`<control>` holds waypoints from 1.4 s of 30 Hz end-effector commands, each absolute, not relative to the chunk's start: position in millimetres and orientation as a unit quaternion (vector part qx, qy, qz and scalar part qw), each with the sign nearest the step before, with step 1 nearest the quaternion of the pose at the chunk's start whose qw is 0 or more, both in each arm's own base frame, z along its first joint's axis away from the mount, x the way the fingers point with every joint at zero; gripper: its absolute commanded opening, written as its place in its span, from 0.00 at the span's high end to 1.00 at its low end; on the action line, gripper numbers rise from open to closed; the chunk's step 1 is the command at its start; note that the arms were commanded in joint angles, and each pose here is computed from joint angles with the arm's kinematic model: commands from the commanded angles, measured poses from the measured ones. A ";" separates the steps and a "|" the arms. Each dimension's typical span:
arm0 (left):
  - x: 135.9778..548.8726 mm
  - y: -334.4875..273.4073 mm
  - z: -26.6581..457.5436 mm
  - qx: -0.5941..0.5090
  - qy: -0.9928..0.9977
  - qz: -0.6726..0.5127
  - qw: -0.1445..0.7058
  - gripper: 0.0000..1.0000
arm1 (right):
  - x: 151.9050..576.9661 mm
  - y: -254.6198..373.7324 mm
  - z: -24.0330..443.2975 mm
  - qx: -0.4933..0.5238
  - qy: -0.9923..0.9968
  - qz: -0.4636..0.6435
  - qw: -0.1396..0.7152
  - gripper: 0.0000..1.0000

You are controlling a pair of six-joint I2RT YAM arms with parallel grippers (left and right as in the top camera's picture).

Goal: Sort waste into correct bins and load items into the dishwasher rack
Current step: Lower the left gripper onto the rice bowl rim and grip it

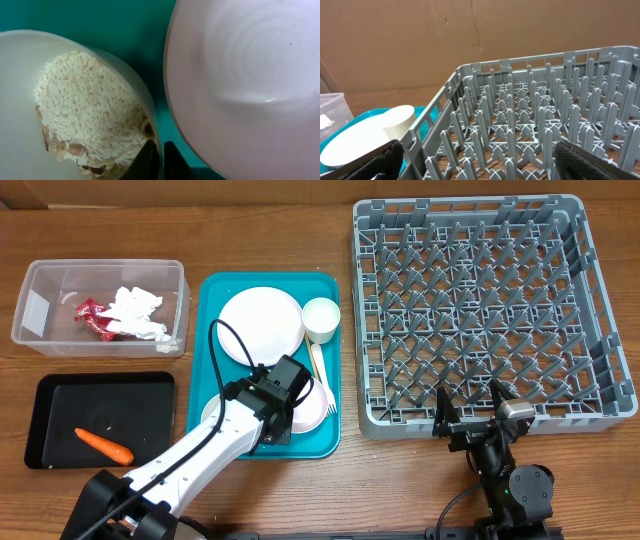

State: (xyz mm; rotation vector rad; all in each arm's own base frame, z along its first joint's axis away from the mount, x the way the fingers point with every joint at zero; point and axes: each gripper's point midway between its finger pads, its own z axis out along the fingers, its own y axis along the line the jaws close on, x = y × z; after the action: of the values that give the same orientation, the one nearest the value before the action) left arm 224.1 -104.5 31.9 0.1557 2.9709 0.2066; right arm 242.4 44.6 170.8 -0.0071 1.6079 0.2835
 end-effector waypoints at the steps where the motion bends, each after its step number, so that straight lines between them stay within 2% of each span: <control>1: 220.4 -98.5 30.9 0.056 0.993 0.079 0.072 0.96 | 242.4 44.7 169.4 -0.005 0.716 0.126 0.687 0.00; 26: 223.4 -96.8 37.8 0.065 0.991 0.089 0.074 0.96 | 242.4 44.7 169.4 -0.005 0.716 0.126 0.687 0.00; 27: 223.2 -96.7 37.7 0.069 0.991 0.090 0.073 0.95 | 242.4 44.7 169.4 -0.005 0.716 0.126 0.687 0.00; 28: 223.0 -96.6 37.6 0.069 0.991 0.090 0.073 0.84 | 242.4 44.7 169.4 -0.005 0.716 0.126 0.687 0.00; 30: 223.1 -96.8 37.6 0.069 0.991 0.089 0.073 0.80 | 242.4 44.7 169.4 -0.005 0.716 0.126 0.687 0.00; 42: 217.6 -94.9 29.1 0.070 0.991 0.088 0.067 0.80 | 242.4 44.7 169.4 -0.005 0.716 0.126 0.687 0.00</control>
State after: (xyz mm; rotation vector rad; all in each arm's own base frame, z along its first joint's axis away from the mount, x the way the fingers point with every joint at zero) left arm 219.7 -97.3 32.1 0.1986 2.9827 0.2620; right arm 242.4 44.7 170.8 -0.0074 1.6079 0.2838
